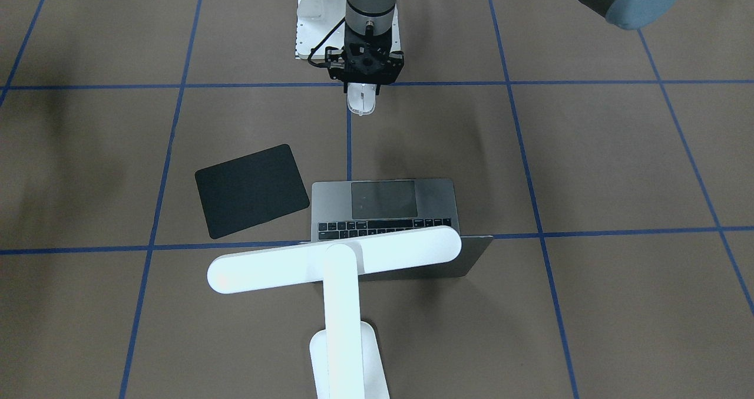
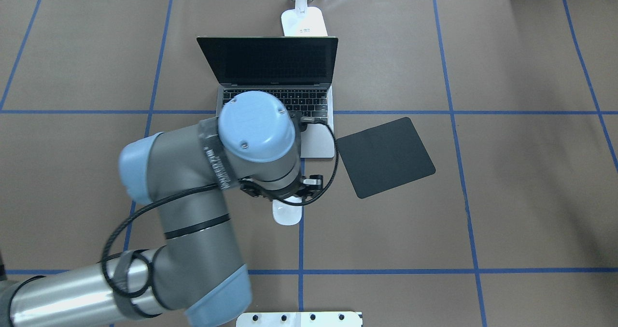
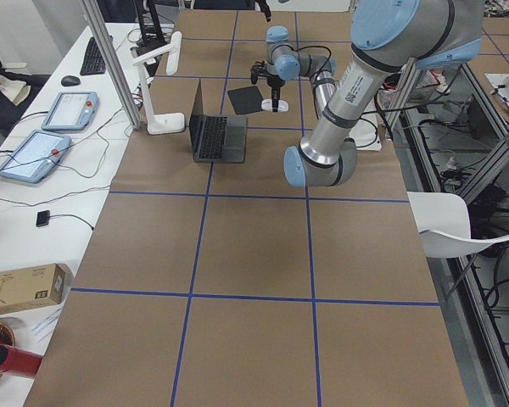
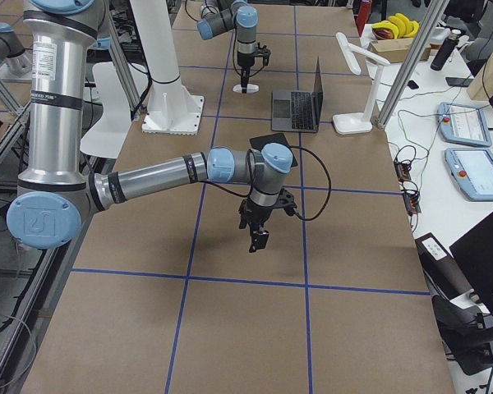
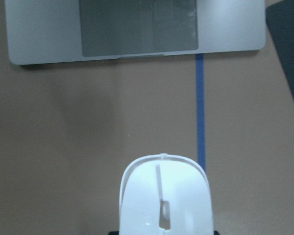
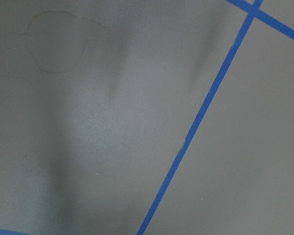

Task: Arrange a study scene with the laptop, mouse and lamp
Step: 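Carry the white mouse with the left gripper over the black mouse pad, then lower the white mouse onto the black mouse pad, then open the left gripper and withdraw it away from the mouse pad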

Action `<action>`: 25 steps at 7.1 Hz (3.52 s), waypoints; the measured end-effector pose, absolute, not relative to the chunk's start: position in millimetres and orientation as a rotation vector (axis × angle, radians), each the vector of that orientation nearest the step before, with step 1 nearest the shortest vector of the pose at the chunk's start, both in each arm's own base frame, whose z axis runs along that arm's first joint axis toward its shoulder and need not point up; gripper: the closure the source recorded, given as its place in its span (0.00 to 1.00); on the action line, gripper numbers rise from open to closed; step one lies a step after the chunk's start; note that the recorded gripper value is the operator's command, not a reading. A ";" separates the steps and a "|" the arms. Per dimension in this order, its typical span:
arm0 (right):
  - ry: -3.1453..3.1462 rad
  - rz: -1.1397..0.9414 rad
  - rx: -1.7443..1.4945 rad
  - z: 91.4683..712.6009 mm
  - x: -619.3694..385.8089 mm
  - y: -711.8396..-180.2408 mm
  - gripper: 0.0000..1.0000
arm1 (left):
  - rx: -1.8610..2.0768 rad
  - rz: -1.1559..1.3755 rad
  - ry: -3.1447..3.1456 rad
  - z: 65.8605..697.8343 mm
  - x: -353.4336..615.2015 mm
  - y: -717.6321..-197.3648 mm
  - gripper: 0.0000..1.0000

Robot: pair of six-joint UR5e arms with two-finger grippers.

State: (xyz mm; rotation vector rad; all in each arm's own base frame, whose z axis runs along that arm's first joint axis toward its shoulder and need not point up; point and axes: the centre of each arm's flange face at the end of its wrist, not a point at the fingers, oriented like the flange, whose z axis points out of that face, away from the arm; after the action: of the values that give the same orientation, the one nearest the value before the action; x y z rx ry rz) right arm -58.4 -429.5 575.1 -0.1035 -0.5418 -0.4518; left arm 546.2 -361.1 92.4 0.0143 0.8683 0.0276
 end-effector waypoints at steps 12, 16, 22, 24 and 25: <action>-0.637 -0.434 -0.138 582.5 -66.7 -428.0 0.00 | 0.212 -0.302 0.859 36.2 728.8 -435.9 0.90; -0.641 -0.433 -0.140 583.7 -67.4 -429.0 0.00 | 0.242 -0.303 0.830 50.5 755.3 -406.9 0.10; -0.649 -0.414 -0.123 571.8 -70.3 -438.9 0.00 | 0.239 -0.205 0.837 34.5 668.9 -406.2 0.01; -0.647 -0.356 -0.116 559.5 -71.6 -449.0 0.00 | 0.227 -0.123 0.810 54.2 555.2 -393.6 0.01; -0.647 -0.337 -0.109 554.1 -70.9 -453.2 0.00 | 0.218 -0.089 0.796 74.0 509.9 -391.0 0.01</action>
State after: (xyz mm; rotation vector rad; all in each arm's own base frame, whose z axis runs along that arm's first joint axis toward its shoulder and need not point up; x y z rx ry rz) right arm -70.9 -453.2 554.1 -0.1092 -0.6465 -0.3367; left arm 509.9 -391.0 74.0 0.2180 0.7956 -0.0891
